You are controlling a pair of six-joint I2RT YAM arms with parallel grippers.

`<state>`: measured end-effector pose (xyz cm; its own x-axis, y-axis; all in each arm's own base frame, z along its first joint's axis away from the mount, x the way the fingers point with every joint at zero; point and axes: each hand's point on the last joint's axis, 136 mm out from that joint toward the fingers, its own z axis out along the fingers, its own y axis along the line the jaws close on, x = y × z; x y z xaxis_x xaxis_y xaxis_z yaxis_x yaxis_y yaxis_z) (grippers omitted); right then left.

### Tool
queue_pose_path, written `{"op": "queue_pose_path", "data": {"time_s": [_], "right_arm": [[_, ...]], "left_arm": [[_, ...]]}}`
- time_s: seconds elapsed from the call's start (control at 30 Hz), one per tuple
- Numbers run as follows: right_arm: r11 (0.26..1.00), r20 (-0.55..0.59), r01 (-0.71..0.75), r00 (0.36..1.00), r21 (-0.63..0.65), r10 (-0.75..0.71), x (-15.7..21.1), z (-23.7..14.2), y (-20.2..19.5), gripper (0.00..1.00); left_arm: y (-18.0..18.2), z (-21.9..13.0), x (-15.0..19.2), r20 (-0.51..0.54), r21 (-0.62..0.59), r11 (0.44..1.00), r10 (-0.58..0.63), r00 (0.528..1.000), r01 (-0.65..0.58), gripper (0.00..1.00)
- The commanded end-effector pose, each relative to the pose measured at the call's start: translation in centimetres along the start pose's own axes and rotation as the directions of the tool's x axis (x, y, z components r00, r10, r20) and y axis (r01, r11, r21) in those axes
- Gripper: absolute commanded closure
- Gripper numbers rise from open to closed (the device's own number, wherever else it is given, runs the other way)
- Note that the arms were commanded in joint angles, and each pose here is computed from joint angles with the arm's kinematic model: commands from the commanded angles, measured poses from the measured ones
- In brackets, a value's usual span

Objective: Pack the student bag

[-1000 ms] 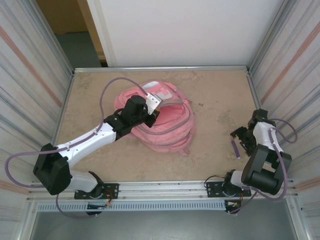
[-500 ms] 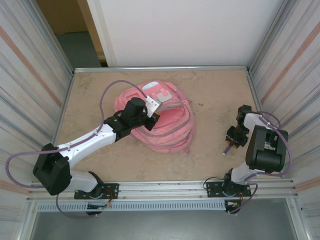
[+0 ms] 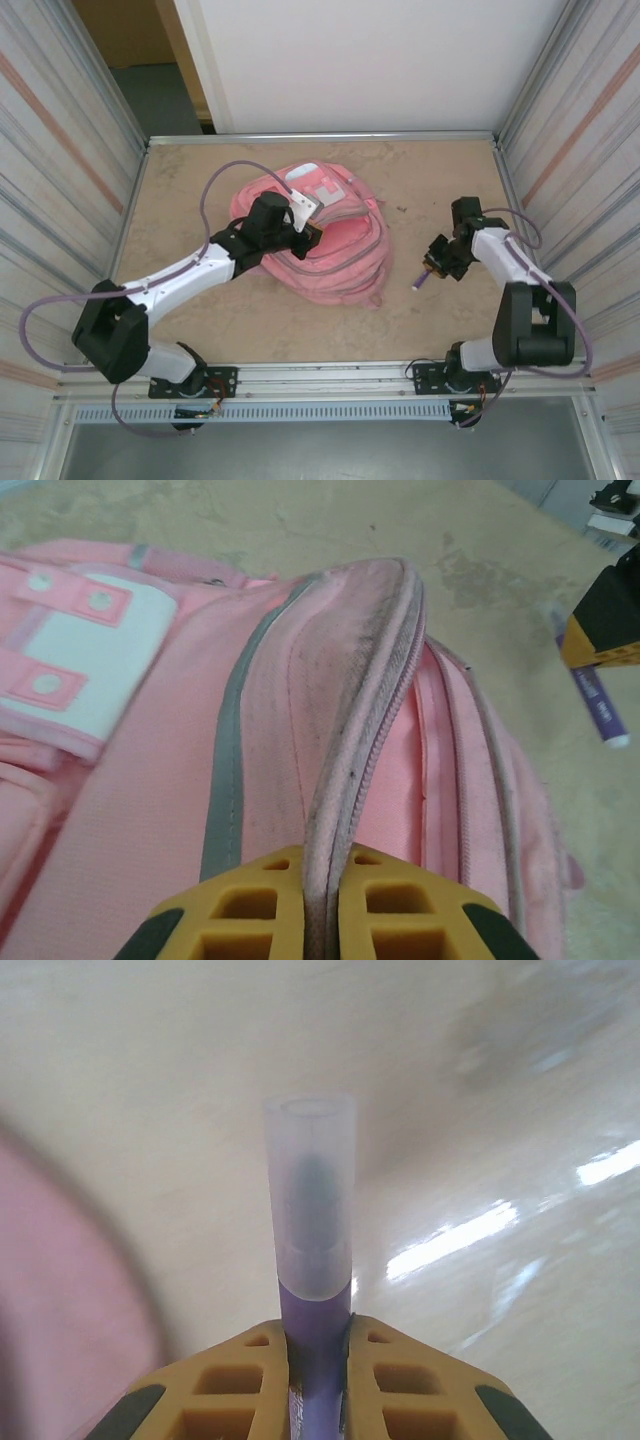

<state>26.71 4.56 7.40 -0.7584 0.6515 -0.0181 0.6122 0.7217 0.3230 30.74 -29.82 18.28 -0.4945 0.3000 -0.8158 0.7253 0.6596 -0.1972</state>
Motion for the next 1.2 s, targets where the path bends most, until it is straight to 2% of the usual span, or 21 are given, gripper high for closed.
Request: {"op": "queue_pose_path", "data": {"time_s": [0.0,0.17,0.3,0.43,0.57,0.73,0.8,0.83,0.97,1.0,1.03,1.1,1.17], "right_arm": [[0.977,-0.028,-0.138,0.99,-0.164,0.135,1.9,-2.3,4.7,1.0],[0.933,-0.053,-0.183,0.983,-0.309,0.175,3.6,-3.6,10.9,1.0],[0.883,-0.055,-0.178,0.984,-0.435,0.171,3.9,-3.8,16.4,1.0],[0.861,-0.083,-0.161,0.987,-0.483,0.138,3.3,-3.4,20.6,1.0],[0.86,-0.083,-0.136,0.99,-0.491,0.11,3.5,-1.8,23.3,1.0],[0.874,-0.084,-0.12,0.992,-0.471,0.091,4.0,0.5,23.9,0.8],[0.881,-0.056,-0.098,0.995,-0.463,0.081,4.1,0.2,23.6,0.66],[0.885,-0.043,-0.087,0.996,-0.457,0.076,4.2,-0.1,23.2,0.62],[0.899,0.027,-0.035,0.998,-0.436,0.052,4.4,-2.2,20.8,0.57],[0.906,0.057,-0.017,0.997,-0.422,0.045,4.5,-3.0,19.8,0.56],[0.914,0.078,-0.002,0.996,-0.406,0.037,4.5,-3.5,18.8,0.54],[0.922,0.135,0.037,0.991,-0.386,0.016,4.8,-5.4,16.7,0.52],[0.932,0.169,0.07,0.986,-0.356,-0.009,5.3,-6.4,14.5,0.51]], "left_arm": [[-1.1,1.9,-0.4,-0.007,0.163,0.971,-0.173,0.985,0.172,1.0],[-1.8,3.8,0.0,-0.063,0.218,0.946,-0.234,0.97,0.242,1.0],[-2.9,3.6,-1.3,-0.051,0.243,0.944,-0.218,0.975,0.224,1.0],[-3.6,2.9,-2.6,-0.032,0.27,0.94,-0.208,0.978,0.209,1.0],[-3.9,1.9,-3.8,-0.012,0.267,0.946,-0.187,0.982,0.183,1.0],[-3.5,0.3,-5.1,0.034,0.227,0.964,-0.154,0.988,0.142,1.0],[-3.3,-0.3,-5.5,0.056,0.204,0.971,-0.142,0.988,0.128,1.0],[-3.1,-0.6,-5.5,0.063,0.193,0.973,-0.14,0.988,0.126,1.0],[-3.3,-1.2,-5.0,0.068,0.192,0.973,-0.144,0.987,0.128,1.0],[-3.3,-1.3,-4.6,0.059,0.197,0.971,-0.15,0.987,0.136,0.98],[-3.4,-1.4,-4.3,0.053,0.2,0.97,-0.153,0.987,0.14,0.89],[-3.7,-1.8,-3.3,0.034,0.211,0.964,-0.174,0.984,0.163,0.62],[-3.5,-2.5,-2.0,0.007,0.196,0.961,-0.2,0.98,0.194,0.5]]}}
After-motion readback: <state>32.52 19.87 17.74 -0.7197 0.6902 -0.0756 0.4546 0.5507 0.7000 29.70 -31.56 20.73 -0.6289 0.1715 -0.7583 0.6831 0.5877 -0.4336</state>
